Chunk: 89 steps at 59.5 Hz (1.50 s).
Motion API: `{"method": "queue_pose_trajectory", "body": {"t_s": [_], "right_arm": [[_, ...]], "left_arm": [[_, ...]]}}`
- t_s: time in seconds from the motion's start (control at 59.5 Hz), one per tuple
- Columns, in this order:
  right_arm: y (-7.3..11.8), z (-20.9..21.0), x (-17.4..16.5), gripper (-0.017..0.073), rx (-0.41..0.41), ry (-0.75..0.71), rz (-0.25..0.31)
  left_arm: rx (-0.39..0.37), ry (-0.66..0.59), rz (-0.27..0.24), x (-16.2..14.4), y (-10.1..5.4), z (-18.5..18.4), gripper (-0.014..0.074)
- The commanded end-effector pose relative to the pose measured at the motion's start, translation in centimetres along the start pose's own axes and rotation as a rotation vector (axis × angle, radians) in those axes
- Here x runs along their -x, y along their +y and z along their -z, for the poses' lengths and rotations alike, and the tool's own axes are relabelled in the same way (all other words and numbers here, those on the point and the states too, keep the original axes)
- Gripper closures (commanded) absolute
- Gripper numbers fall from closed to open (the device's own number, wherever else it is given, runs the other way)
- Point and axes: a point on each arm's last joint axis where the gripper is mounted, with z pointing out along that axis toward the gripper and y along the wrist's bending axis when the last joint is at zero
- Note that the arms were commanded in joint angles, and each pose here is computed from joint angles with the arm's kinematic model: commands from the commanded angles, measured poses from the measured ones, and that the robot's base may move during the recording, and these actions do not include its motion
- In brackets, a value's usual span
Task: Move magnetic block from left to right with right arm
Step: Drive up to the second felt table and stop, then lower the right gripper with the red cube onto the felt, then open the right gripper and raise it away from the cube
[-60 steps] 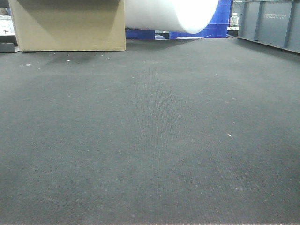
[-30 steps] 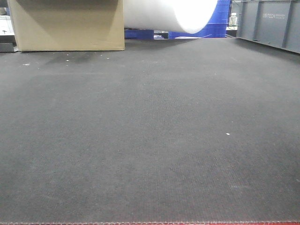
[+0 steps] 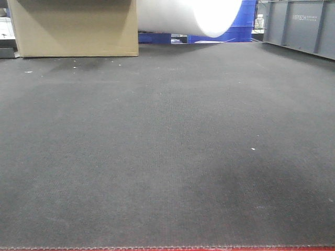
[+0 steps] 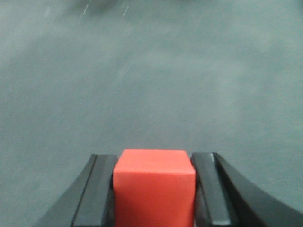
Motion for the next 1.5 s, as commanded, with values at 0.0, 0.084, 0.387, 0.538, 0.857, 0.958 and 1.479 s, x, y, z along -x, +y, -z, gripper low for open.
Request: {"method": "queue_pose_trajectory", "body": {"t_s": [0.0, 0.084, 0.387, 0.538, 0.857, 0.958, 1.479], "right_arm": [[1.0, -2.4, 2.9, 0.0344, 0.06, -0.036, 0.025], [2.5, -5.5, 3.8, 0.0344, 0.122, 0.038, 0.056], [8.8, -17.6, 5.0, 0.0344, 0.222, 0.357, 0.199], [9.9, -23.0, 4.3, 0.0344, 0.207, 0.484, 0.172], [10.6, -29.4, 0.5, 0.0344, 0.19, 0.589, 0.178], [10.7, -29.9, 0.3, 0.0344, 0.189, 0.577, 0.171], [10.8, -29.2, 1.0, -0.0063, 0.195, 0.555, 0.132]], "left_arm": [[-0.006, -0.089, 0.005, 0.5, 0.0, 0.1, 0.071], [-0.006, -0.089, 0.005, 0.5, 0.0, 0.1, 0.071], [-0.006, -0.089, 0.005, 0.5, 0.0, 0.1, 0.071], [-0.006, -0.089, 0.005, 0.5, 0.0, 0.1, 0.071], [-0.006, -0.089, 0.005, 0.5, 0.0, 0.1, 0.0709], [-0.006, -0.089, 0.005, 0.5, 0.0, 0.1, 0.0709], [-0.006, -0.089, 0.005, 0.5, 0.0, 0.1, 0.071]]}}
